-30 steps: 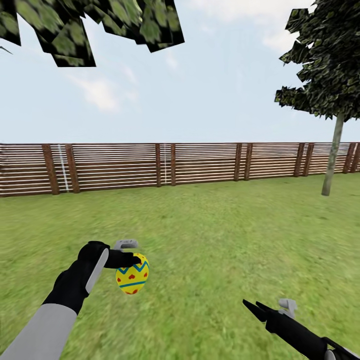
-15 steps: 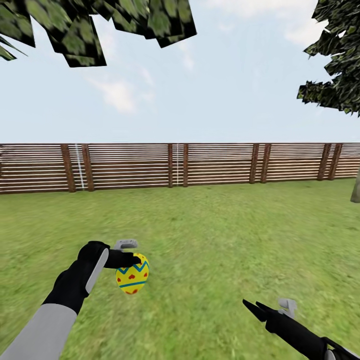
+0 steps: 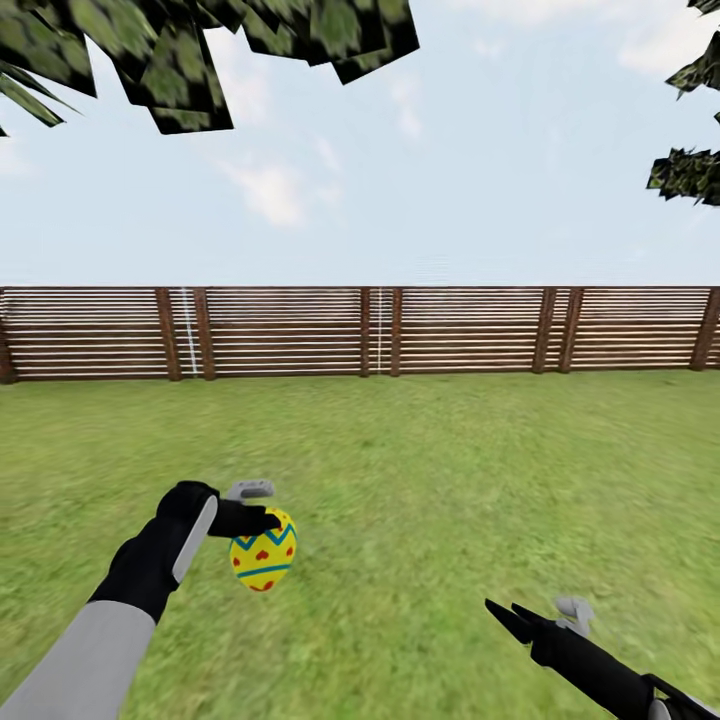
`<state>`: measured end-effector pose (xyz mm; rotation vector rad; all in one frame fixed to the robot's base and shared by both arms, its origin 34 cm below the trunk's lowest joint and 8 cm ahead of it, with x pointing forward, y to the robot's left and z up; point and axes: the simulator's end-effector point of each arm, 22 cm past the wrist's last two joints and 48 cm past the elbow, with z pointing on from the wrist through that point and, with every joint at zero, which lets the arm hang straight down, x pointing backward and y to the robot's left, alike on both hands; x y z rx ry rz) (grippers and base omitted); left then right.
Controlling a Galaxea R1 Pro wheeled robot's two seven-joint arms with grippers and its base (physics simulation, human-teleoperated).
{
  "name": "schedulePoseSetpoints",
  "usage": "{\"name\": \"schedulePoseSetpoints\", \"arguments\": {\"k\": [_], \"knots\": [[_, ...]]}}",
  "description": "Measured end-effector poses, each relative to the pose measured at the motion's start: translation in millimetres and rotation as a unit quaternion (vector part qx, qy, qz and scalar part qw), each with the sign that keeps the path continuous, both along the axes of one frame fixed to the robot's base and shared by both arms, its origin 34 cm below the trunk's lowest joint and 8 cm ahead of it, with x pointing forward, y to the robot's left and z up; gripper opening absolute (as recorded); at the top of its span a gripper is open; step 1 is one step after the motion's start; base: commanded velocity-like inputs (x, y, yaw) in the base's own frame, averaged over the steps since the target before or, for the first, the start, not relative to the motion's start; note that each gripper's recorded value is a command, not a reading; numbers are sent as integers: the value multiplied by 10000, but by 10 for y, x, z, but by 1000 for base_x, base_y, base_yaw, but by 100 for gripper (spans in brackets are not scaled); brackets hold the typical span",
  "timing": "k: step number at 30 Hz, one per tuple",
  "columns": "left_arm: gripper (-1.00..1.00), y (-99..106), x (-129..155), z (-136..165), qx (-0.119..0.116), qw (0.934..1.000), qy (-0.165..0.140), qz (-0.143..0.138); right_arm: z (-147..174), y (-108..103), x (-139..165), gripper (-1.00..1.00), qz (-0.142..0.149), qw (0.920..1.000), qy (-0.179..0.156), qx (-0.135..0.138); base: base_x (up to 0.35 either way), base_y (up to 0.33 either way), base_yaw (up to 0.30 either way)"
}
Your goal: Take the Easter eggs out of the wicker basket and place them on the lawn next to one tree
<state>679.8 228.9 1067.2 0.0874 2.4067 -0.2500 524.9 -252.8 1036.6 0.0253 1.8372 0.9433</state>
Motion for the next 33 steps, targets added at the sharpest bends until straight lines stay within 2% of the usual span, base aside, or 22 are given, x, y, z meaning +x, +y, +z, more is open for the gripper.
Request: {"name": "schedulePoseSetpoints", "arguments": {"k": [5,16,33], "knots": [[-100,31,4,-85,-16,9999,156,42,-5,2,0,100,2,10000,2,-19,298,-182,212],[-100,105,14,-60,54,9998,136,123,1,6,-1,100,5,10000,-3,-39,282,-173,274],[-100,125,22,13,29,9999,62,143,21,35,1,100,9,10000,-26,-28,19,-8,260]]}}
